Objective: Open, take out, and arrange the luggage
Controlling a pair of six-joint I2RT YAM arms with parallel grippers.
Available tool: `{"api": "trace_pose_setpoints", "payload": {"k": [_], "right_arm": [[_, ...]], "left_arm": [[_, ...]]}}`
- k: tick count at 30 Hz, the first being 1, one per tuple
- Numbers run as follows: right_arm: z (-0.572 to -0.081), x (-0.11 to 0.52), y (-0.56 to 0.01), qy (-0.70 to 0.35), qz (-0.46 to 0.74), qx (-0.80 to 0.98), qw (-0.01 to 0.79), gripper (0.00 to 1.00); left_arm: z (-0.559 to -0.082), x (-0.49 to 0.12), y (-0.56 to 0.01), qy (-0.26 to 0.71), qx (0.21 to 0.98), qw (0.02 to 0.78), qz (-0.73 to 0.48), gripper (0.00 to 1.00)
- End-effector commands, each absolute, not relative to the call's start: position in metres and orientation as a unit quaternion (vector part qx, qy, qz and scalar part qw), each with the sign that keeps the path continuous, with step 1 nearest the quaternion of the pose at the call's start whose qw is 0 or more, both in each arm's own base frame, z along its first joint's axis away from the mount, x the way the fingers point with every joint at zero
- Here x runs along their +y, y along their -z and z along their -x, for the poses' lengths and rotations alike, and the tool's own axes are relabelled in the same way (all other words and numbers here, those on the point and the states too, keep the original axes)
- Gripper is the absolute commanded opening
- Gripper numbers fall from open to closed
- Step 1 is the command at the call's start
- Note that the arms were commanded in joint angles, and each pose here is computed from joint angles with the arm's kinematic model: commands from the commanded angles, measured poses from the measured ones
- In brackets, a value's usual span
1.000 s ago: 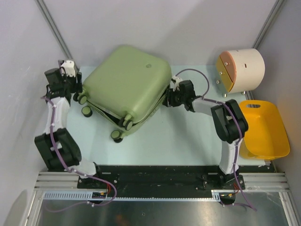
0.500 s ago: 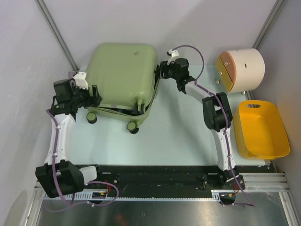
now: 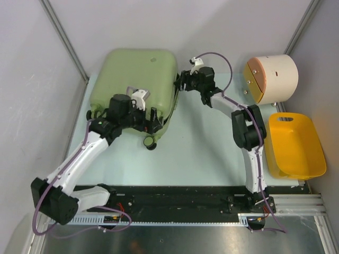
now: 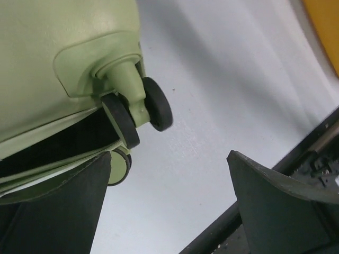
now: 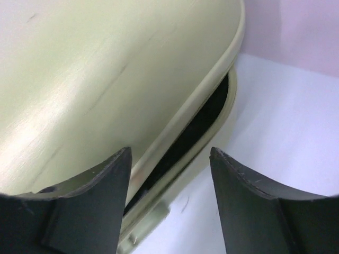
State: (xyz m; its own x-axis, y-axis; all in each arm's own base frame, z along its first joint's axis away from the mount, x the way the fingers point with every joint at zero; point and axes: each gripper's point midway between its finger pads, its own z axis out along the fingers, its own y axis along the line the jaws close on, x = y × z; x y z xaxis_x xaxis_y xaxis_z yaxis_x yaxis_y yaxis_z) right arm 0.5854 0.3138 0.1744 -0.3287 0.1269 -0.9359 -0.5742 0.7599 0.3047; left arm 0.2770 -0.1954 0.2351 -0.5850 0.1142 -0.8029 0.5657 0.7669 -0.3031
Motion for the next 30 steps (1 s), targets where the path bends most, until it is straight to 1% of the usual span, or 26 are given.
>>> {"api": "trace_pose_setpoints", "payload": {"k": [1, 2, 3, 4, 7, 10, 11, 12, 19, 22, 23, 25, 26, 28, 29, 30], "right_arm": [[-0.540, 0.297, -0.269, -0.302, 0.132, 0.723, 0.608, 0.69], [-0.534, 0.293, -0.267, -0.294, 0.123, 0.730, 0.604, 0.70], [-0.528, 0.288, -0.255, -0.278, 0.107, 0.752, 0.587, 0.72], [-0.527, 0.278, -0.245, -0.244, 0.084, 0.770, 0.584, 0.73], [-0.505, 0.271, -0.223, -0.213, 0.083, 0.806, 0.546, 0.74], [-0.493, 0.268, -0.223, -0.233, 0.090, 0.804, 0.540, 0.73], [-0.492, 0.267, -0.217, -0.231, 0.091, 0.808, 0.534, 0.73], [-0.492, 0.265, -0.216, -0.229, 0.093, 0.809, 0.533, 0.73], [-0.494, 0.269, -0.205, -0.243, 0.112, 0.809, 0.522, 0.73], [-0.495, 0.268, -0.200, -0.239, 0.121, 0.811, 0.520, 0.73], [-0.495, 0.267, -0.198, -0.239, 0.125, 0.812, 0.517, 0.73], [-0.495, 0.267, -0.196, -0.234, 0.136, 0.811, 0.518, 0.72], [-0.497, 0.267, -0.196, -0.234, 0.137, 0.810, 0.521, 0.72], [-0.499, 0.269, -0.195, -0.236, 0.146, 0.805, 0.525, 0.71], [-0.503, 0.271, -0.199, -0.239, 0.148, 0.797, 0.535, 0.70], [-0.504, 0.273, -0.200, -0.243, 0.148, 0.793, 0.539, 0.69]], "left_arm": [[-0.297, -0.211, -0.228, 0.243, 0.868, 0.415, -0.123, 0.97], [-0.294, -0.220, -0.226, 0.238, 0.868, 0.416, -0.129, 0.98], [-0.301, -0.216, -0.222, 0.213, 0.872, 0.425, -0.116, 0.98], [-0.301, -0.220, -0.216, 0.210, 0.876, 0.419, -0.115, 0.98], [-0.313, -0.215, -0.197, 0.171, 0.890, 0.413, -0.087, 0.95], [-0.326, -0.209, -0.192, 0.136, 0.893, 0.421, -0.080, 0.86], [-0.330, -0.209, -0.191, 0.128, 0.895, 0.420, -0.082, 0.79], [-0.333, -0.209, -0.189, 0.122, 0.895, 0.421, -0.081, 0.77], [-0.348, -0.214, -0.197, 0.123, 0.893, 0.427, -0.077, 0.73], [-0.347, -0.221, -0.207, 0.156, 0.886, 0.425, -0.096, 0.51], [-0.343, -0.224, -0.212, 0.176, 0.883, 0.422, -0.103, 0.30], [-0.343, -0.214, -0.236, 0.202, 0.869, 0.440, -0.100, 0.14], [-0.339, -0.214, -0.247, 0.223, 0.862, 0.443, -0.105, 0.00], [-0.340, -0.199, -0.267, 0.242, 0.848, 0.461, -0.098, 0.00], [-0.335, -0.191, -0.287, 0.252, 0.834, 0.482, -0.097, 0.00], [-0.329, -0.191, -0.299, 0.271, 0.824, 0.486, -0.107, 0.00]]}}
